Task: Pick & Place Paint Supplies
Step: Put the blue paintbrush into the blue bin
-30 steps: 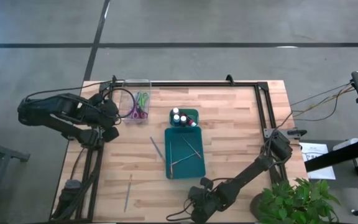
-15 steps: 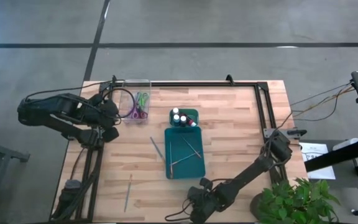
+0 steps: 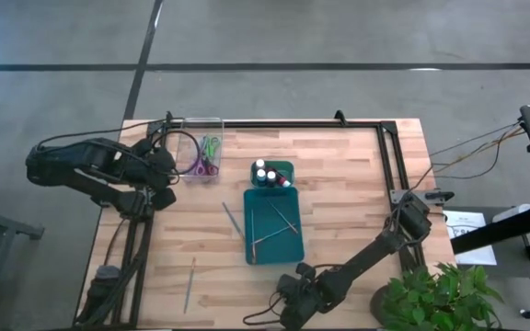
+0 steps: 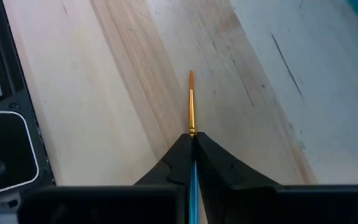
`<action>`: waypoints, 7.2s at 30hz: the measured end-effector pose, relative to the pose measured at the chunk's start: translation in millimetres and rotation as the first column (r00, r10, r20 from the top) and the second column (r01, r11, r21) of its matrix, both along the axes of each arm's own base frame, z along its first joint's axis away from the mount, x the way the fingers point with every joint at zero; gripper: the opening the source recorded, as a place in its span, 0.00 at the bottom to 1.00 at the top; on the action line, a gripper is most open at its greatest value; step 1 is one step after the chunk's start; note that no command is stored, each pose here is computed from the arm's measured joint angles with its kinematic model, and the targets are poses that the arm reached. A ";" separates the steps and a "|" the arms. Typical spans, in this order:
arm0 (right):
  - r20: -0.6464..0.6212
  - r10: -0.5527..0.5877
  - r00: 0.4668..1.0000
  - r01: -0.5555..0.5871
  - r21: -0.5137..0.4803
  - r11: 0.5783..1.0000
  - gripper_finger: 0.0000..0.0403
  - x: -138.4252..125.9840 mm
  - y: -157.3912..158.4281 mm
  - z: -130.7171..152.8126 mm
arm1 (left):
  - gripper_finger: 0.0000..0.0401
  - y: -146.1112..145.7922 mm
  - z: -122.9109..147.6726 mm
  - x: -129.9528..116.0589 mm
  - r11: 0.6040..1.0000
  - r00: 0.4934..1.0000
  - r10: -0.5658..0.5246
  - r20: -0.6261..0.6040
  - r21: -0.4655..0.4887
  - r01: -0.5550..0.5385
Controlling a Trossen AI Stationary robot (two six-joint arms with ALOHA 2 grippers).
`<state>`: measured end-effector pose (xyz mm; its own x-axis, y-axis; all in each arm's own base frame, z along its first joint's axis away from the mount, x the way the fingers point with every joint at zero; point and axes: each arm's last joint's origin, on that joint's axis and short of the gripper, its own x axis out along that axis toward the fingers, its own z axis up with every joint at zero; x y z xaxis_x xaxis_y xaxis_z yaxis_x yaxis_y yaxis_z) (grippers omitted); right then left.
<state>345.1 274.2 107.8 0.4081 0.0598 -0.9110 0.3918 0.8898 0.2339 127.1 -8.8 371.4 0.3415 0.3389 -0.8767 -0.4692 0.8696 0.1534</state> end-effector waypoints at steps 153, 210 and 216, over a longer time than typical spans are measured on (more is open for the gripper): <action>0.605 -0.264 0.751 0.491 -0.244 0.836 0.49 -7.3 -203.9 267.2 | 0.22 -40.6 -93.1 41.0 0.616 0.867 0.389 -0.311 -0.612 -0.495; 0.646 -0.060 0.761 0.304 -0.274 0.912 0.49 -98.1 -219.1 314.0 | 0.30 -98.7 -234.4 60.0 0.345 0.652 0.586 -0.480 -0.580 -0.738; 0.641 -0.060 0.765 0.305 -0.279 0.911 0.49 -97.8 -219.1 311.8 | 0.30 -98.9 -234.5 59.8 0.339 0.646 0.591 -0.483 -0.578 -0.742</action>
<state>247.3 55.1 419.6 0.8470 -0.3425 -0.4066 0.4384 0.8826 0.1698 186.9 -107.7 136.8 0.1250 -0.3251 -0.9374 -0.9760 0.1295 -0.1751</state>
